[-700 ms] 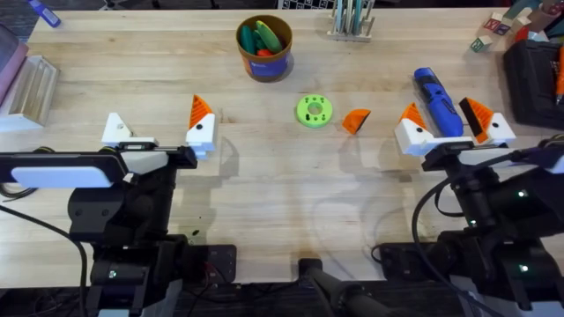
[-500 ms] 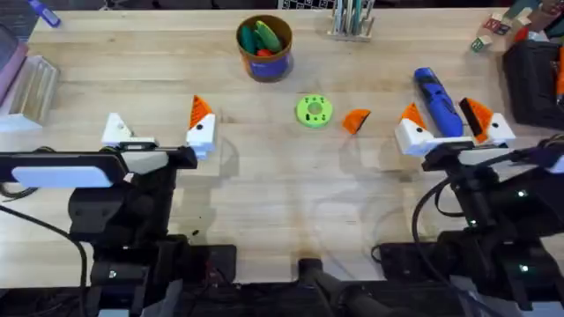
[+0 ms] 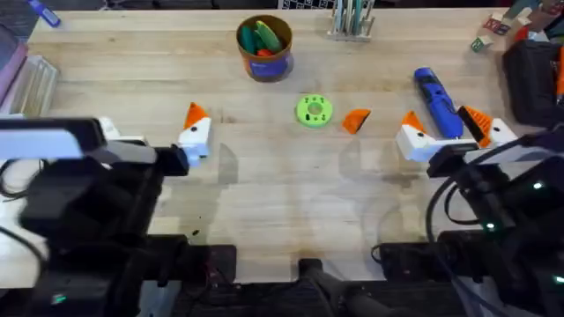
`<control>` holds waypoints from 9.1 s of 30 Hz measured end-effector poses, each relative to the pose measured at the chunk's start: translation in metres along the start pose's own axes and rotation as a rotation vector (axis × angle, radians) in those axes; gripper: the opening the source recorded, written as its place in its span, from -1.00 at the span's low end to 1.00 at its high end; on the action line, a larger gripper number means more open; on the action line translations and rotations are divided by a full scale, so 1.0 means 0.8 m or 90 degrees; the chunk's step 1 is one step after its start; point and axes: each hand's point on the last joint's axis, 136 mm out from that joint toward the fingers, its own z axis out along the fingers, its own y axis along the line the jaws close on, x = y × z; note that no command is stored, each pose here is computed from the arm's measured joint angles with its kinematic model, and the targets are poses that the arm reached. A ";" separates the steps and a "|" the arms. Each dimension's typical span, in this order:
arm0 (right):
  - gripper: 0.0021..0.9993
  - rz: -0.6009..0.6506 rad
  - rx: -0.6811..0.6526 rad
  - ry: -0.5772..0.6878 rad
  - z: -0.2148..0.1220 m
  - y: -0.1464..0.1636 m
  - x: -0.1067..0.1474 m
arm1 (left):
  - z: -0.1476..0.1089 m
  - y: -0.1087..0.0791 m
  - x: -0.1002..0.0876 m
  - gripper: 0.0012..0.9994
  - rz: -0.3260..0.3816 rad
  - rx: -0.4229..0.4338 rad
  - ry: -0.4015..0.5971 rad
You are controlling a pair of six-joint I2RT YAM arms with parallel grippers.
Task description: Pick up the gripper from the table and insert it into the empty holder that is missing its gripper. Then pick up a screw, insert it into the mounting hole, and use the screwdriver to tighten it. Finally, clean up the table by picking up the vegetable and placing it into the bucket.
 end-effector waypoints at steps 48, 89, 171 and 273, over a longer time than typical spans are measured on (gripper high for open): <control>0.99 0.009 -0.004 0.146 -0.029 0.003 -0.122 | -0.044 -0.221 -0.115 0.99 0.131 0.447 0.153; 0.98 0.009 -0.004 0.146 -0.029 0.003 -0.122 | -0.088 -0.232 -0.028 0.98 0.105 0.563 -0.166; 0.57 -0.181 -0.272 0.558 0.103 0.118 0.046 | -0.075 -0.227 0.045 0.98 -0.018 0.565 -0.043; -0.99 0.624 -0.709 0.660 0.001 0.396 0.012 | -0.075 -0.228 0.049 0.98 -0.059 0.576 -0.008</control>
